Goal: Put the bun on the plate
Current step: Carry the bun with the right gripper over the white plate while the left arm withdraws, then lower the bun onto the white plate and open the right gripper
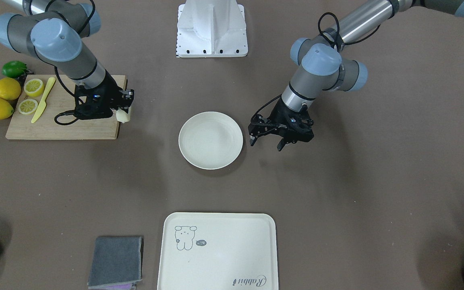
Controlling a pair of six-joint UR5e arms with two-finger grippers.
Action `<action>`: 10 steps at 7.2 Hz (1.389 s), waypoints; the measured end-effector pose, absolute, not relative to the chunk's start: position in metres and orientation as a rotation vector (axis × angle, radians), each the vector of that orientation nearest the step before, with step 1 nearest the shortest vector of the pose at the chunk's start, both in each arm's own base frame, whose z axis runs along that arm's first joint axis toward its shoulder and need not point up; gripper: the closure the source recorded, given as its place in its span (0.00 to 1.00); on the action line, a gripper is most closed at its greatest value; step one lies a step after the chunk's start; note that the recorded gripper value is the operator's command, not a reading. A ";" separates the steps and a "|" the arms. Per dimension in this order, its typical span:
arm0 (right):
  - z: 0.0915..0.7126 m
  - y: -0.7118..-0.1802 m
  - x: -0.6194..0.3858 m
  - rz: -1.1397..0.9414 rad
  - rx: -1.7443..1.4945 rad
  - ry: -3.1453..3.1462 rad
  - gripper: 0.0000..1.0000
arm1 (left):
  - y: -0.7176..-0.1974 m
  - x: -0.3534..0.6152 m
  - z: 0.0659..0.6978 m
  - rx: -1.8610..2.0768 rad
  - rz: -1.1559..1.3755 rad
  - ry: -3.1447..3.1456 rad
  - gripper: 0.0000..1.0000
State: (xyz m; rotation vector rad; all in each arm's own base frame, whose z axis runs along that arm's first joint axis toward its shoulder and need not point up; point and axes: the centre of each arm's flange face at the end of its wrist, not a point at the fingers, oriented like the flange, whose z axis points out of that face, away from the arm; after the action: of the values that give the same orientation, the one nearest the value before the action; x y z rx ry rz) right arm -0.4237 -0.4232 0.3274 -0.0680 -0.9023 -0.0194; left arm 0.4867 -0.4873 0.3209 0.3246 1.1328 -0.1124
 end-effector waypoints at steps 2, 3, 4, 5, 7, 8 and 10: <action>0.265 -0.447 -0.498 0.021 -0.061 -0.918 0.83 | -0.513 0.454 0.331 0.295 -0.108 1.104 0.03; 0.245 -0.453 -0.525 0.032 -0.048 -0.914 0.82 | -0.530 0.425 0.339 0.256 -0.118 1.098 0.03; 0.233 -0.456 -0.541 0.037 -0.033 -0.910 0.81 | -0.542 0.383 0.359 0.229 -0.107 1.094 0.03; 0.225 -0.458 -0.552 0.040 -0.018 -0.905 0.81 | -0.546 0.333 0.389 0.229 -0.060 1.080 0.03; 0.219 -0.455 -0.576 0.055 0.004 -0.901 0.80 | -0.541 0.229 0.456 0.248 0.033 1.047 0.03; 0.222 -0.451 -0.586 0.062 0.013 -0.900 0.79 | -0.535 0.194 0.484 0.268 0.079 1.025 0.03; 0.225 -0.445 -0.597 0.072 0.029 -0.901 0.24 | -0.529 0.166 0.511 0.288 0.118 0.997 0.03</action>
State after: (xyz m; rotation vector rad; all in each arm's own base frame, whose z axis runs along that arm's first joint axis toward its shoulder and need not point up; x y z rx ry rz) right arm -0.5972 -0.4446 0.2246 0.0288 -0.9012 0.0717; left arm 0.1657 -0.5285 0.5108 0.2876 0.9966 0.1177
